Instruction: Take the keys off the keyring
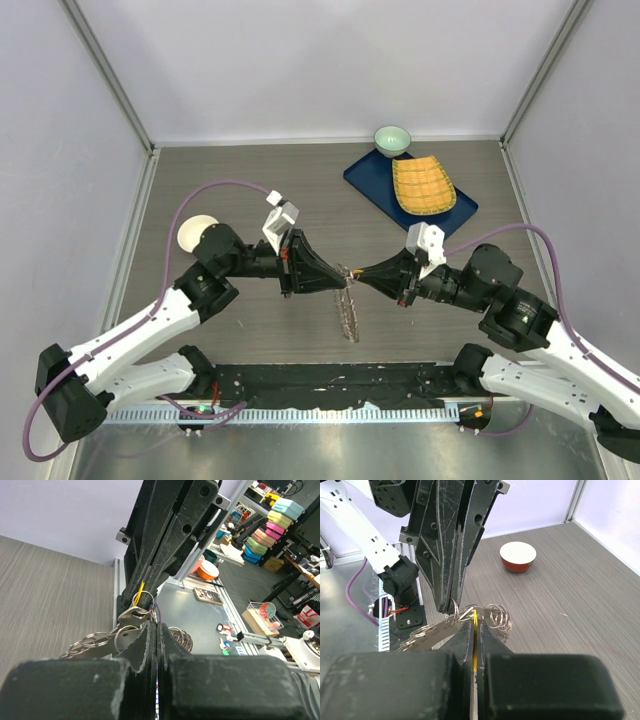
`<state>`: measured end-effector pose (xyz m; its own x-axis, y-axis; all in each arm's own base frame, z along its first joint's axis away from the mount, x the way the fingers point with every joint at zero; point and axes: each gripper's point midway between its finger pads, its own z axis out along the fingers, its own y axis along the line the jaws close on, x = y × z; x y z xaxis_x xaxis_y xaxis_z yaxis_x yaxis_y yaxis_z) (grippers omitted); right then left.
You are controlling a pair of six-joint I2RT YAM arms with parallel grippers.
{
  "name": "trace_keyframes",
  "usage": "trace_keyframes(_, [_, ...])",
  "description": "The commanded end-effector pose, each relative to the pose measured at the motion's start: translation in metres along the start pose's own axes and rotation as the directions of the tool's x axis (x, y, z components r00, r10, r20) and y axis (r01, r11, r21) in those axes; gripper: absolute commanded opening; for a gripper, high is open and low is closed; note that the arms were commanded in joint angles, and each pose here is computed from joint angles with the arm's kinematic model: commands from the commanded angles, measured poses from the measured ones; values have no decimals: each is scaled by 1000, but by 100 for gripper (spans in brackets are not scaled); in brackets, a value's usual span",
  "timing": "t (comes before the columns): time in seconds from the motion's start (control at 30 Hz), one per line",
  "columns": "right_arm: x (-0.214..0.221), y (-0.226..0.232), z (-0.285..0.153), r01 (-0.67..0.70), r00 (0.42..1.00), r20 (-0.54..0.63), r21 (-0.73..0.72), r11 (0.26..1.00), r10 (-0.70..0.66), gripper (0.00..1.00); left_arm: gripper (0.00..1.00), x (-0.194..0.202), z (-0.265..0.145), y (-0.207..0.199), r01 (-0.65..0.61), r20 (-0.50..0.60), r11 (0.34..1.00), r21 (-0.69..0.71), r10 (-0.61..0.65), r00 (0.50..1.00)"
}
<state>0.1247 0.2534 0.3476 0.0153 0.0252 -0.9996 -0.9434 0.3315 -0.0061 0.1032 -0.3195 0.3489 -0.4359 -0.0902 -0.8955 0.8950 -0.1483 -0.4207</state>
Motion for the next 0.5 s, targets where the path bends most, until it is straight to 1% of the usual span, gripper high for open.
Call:
trace_keyframes(0.0, [-20, -3, -2, 22, 998, 60, 23, 999, -23, 1, 0, -16, 1, -14, -75, 12, 996, 44, 74, 997])
trace_keyframes(0.27, [-17, -4, 1, 27, 999, 31, 19, 999, -27, 1, 0, -7, 2, -5, -60, -39, 998, 26, 61, 997])
trace_keyframes(0.47, [-14, -5, 3, 30, 999, 25, 20, 999, -30, 1, 0, -2, 2, -2, -53, -55, 998, 15, 54, 997])
